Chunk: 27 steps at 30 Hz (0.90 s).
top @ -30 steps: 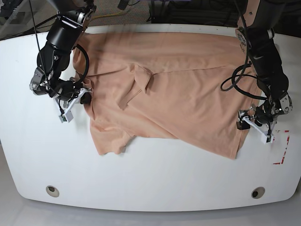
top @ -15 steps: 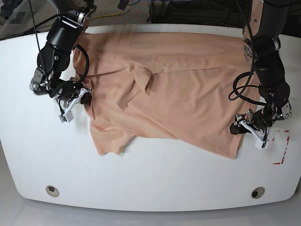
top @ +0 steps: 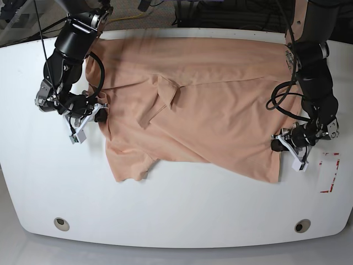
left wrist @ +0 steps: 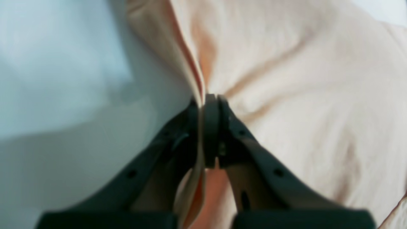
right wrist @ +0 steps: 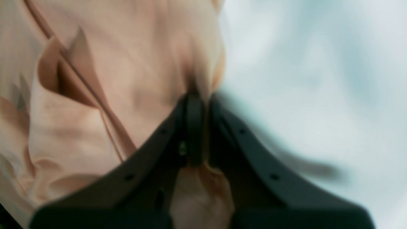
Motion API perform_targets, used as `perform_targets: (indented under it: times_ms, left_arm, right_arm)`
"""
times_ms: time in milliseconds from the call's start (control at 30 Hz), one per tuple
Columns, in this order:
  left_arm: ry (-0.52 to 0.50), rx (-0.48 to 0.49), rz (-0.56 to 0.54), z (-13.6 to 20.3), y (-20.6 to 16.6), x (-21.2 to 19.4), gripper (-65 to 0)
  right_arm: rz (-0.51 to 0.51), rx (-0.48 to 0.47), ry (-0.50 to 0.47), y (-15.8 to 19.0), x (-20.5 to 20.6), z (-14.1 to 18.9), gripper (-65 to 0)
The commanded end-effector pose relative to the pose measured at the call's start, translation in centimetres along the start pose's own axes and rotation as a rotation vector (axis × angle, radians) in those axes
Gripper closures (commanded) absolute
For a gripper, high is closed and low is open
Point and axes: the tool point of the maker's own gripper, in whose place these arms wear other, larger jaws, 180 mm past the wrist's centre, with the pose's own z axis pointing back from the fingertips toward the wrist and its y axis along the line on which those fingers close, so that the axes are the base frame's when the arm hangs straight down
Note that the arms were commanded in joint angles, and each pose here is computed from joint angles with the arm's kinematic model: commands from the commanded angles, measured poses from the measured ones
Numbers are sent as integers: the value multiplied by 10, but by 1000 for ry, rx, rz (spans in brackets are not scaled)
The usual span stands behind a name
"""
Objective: Fold the T-shirt properly
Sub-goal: 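Release the edge and grasp the shirt's side edges with both grippers, then lift the shirt with both grippers and flip it over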
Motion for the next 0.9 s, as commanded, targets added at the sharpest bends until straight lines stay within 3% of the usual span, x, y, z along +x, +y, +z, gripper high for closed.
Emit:
perform_targets:
  times_ms: [0,200,467,733,867]
  left_arm:
    - [25,41,-28,8,11,4,0]
    - [-12,108,-125,29,16,19,0]
    - [-170,196,-293,71,5,78,0]
    - [-404,294,-469,135,-24,160,0]
    - [-438,381,-531,172,-26,186,0]
  right_arm:
    - [19,-13,-35,-3,16,7,0]
    - [99,-75,-110,-3,44,31,0]
    - [253,-107,-158,5,109,49,0]
    - [463,-167,-305,30,220,96,0]
    - [572,-221,-388,47,275,135,0]
